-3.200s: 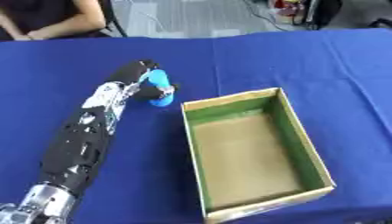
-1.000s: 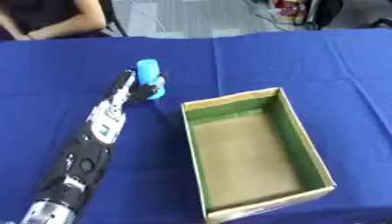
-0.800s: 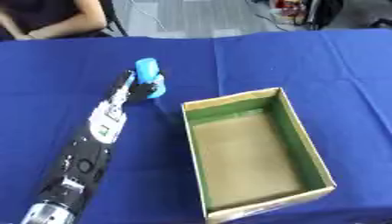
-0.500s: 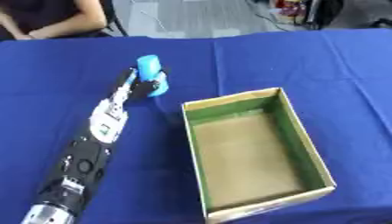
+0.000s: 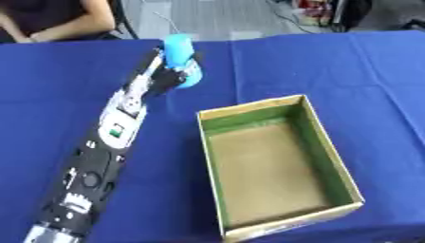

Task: Pick up objects on the table and place them in the box.

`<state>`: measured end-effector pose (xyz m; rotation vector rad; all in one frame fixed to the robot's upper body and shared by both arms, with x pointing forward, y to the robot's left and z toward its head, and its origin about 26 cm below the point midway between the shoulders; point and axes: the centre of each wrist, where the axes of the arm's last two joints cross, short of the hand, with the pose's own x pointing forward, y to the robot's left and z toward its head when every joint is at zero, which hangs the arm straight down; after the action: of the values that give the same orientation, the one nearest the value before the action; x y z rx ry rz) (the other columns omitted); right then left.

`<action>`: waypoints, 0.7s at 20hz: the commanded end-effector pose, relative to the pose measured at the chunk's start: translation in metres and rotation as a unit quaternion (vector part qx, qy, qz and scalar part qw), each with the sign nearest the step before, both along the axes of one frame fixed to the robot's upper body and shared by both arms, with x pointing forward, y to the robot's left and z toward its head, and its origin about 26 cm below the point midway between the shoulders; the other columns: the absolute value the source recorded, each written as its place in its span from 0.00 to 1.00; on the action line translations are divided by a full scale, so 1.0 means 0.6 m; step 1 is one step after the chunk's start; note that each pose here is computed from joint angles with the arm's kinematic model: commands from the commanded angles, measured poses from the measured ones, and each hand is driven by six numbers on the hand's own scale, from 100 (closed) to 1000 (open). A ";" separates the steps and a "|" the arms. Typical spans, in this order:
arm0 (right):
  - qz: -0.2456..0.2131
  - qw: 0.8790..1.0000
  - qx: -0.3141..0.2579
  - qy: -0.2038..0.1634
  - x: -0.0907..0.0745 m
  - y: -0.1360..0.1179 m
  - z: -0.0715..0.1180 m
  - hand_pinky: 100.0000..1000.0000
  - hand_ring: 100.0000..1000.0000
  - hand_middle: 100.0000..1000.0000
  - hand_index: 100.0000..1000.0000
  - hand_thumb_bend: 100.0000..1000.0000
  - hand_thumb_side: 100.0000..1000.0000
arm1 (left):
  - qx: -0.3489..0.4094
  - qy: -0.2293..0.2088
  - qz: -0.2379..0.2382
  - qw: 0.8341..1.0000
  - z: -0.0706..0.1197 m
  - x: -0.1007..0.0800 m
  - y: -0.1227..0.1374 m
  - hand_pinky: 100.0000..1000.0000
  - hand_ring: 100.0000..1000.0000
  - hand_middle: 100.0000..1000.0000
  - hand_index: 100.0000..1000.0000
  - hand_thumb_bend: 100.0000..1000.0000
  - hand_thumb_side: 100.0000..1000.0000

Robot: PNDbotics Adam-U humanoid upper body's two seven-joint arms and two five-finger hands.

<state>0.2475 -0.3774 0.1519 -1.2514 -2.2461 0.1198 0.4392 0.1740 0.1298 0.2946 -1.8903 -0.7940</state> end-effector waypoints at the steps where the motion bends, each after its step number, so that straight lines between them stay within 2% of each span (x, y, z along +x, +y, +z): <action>1: 0.005 1.000 -0.012 -0.014 -0.001 0.000 0.018 0.81 0.71 0.85 0.94 0.00 0.83 | -0.009 -0.033 -0.014 0.999 0.043 -0.007 0.000 0.39 0.32 0.56 0.57 0.00 0.72; 8: 0.005 1.000 -0.013 -0.013 -0.001 0.000 0.018 0.81 0.71 0.85 0.94 0.00 0.83 | -0.020 -0.048 -0.037 0.998 0.067 -0.019 -0.010 0.39 0.32 0.56 0.57 0.00 0.71; 14: 0.007 1.000 -0.013 -0.013 0.000 0.001 0.019 0.81 0.71 0.85 0.94 0.00 0.84 | 0.029 -0.066 -0.091 0.993 0.088 -0.030 -0.025 0.39 0.32 0.54 0.58 0.00 0.67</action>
<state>0.2476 -0.3773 0.1520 -1.2505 -2.2452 0.1213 0.4222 0.1599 0.1650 0.2030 -1.9963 -0.9223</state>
